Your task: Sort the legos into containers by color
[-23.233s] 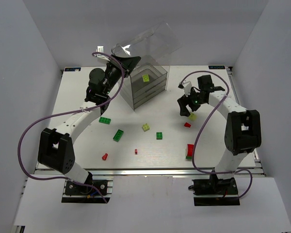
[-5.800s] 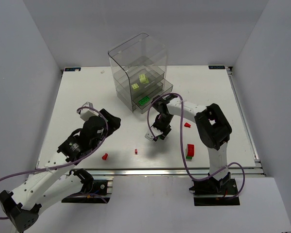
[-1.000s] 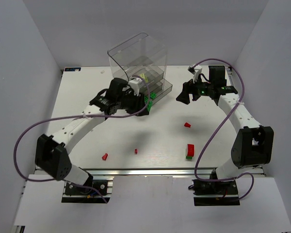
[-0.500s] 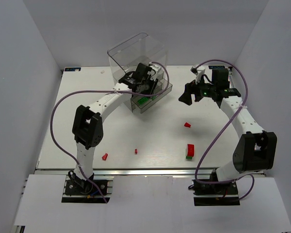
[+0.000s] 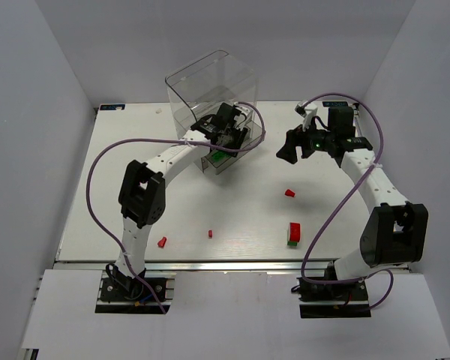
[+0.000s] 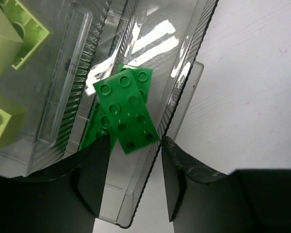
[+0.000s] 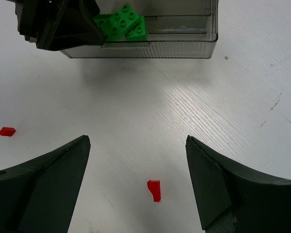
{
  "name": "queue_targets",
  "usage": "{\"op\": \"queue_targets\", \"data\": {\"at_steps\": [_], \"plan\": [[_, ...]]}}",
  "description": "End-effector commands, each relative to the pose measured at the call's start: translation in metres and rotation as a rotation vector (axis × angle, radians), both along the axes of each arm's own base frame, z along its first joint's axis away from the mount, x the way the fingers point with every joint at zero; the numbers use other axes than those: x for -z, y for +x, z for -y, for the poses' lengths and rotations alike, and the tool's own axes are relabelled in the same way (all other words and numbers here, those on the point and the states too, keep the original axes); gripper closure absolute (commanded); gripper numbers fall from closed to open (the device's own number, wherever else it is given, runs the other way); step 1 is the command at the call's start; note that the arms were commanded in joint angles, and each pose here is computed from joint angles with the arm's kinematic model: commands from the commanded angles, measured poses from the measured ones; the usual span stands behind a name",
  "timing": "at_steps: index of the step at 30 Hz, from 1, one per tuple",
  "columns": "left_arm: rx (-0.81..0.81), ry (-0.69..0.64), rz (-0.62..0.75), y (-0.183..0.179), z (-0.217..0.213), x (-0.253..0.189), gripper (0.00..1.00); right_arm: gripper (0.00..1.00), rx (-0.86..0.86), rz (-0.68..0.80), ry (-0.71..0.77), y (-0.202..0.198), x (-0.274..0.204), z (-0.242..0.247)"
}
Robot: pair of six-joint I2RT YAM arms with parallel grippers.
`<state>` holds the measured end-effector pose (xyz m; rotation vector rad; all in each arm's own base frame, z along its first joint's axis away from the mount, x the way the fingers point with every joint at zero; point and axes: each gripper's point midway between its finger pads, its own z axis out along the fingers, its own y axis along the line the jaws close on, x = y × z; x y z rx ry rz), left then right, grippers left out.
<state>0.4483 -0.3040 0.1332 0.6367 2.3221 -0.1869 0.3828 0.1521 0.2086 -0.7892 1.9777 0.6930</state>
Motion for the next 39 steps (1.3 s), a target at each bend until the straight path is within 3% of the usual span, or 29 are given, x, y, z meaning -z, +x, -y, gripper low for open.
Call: {"op": "queue_targets", "data": {"at_steps": [1,5,8,10,12,13,14,15,16,17,18,19,20,22,23,25,29,39], "plan": [[-0.041,-0.074,0.088,0.004,-0.003,-0.054,0.42,0.15,-0.037,0.025,0.009,-0.005,-0.003,-0.003],[-0.05,-0.128,0.14,0.004,-0.002,-0.084,0.34,0.16,-0.05,0.016,0.016,-0.007,0.0,-0.005],[-0.059,-0.163,0.157,0.0,-0.003,-0.102,0.35,0.17,-0.064,0.006,0.024,-0.008,0.001,-0.007],[-0.065,-0.205,0.147,-0.006,-0.001,-0.109,0.49,0.21,-0.082,-0.007,0.026,-0.012,0.001,-0.008],[-0.056,-0.289,0.169,-0.017,0.001,-0.133,0.73,0.25,-0.13,-0.027,0.032,-0.019,0.003,-0.011],[-0.067,-0.318,0.129,-0.027,0.002,-0.125,0.89,0.26,-0.151,-0.035,0.035,-0.023,0.001,-0.012],[-0.028,-0.376,0.089,-0.038,0.006,-0.126,0.92,0.26,-0.192,-0.097,0.043,-0.039,0.007,-0.014],[-0.005,-0.465,0.132,-0.047,0.004,-0.156,0.93,0.27,-0.265,-0.067,0.008,-0.046,0.011,-0.014],[0.002,-0.537,0.094,-0.06,0.009,-0.158,0.88,0.26,-0.33,-0.039,-0.005,-0.055,0.011,-0.014],[0.006,-0.547,0.028,-0.077,0.006,-0.133,0.8,0.25,-0.443,0.003,0.026,-0.072,0.008,-0.021],[0.061,-0.634,0.073,-0.094,0.007,-0.162,0.7,0.23,-0.544,-0.037,0.027,-0.109,0.012,-0.019],[0.059,-0.675,0.053,-0.105,0.006,-0.161,0.51,0.16,-0.759,0.254,-0.059,-0.116,0.014,-0.016],[0.049,-0.67,0.001,-0.12,-0.001,-0.135,0.45,0.12,-0.848,0.312,-0.096,-0.133,0.024,-0.011],[0.065,-0.763,0.044,-0.14,-0.008,-0.158,0.38,0.11,-1.004,0.481,-0.178,-0.148,0.03,-0.006],[0.054,-0.774,0.044,-0.147,-0.014,-0.155,0.33,0.11,-1.046,0.492,-0.214,-0.15,0.036,-0.003],[0.023,-0.795,0.052,-0.163,-0.028,-0.15,0.3,0.11,-1.098,0.53,-0.256,-0.145,0.042,-0.001],[-0.038,-0.794,0.065,-0.181,-0.05,-0.145,0.26,0.11,-1.409,0.714,-0.491,-0.142,0.075,0.021],[-0.176,-0.834,0.092,-0.206,-0.087,-0.134,0.25,0.11,-1.732,0.838,-0.603,-0.181,0.106,0.039]]}}
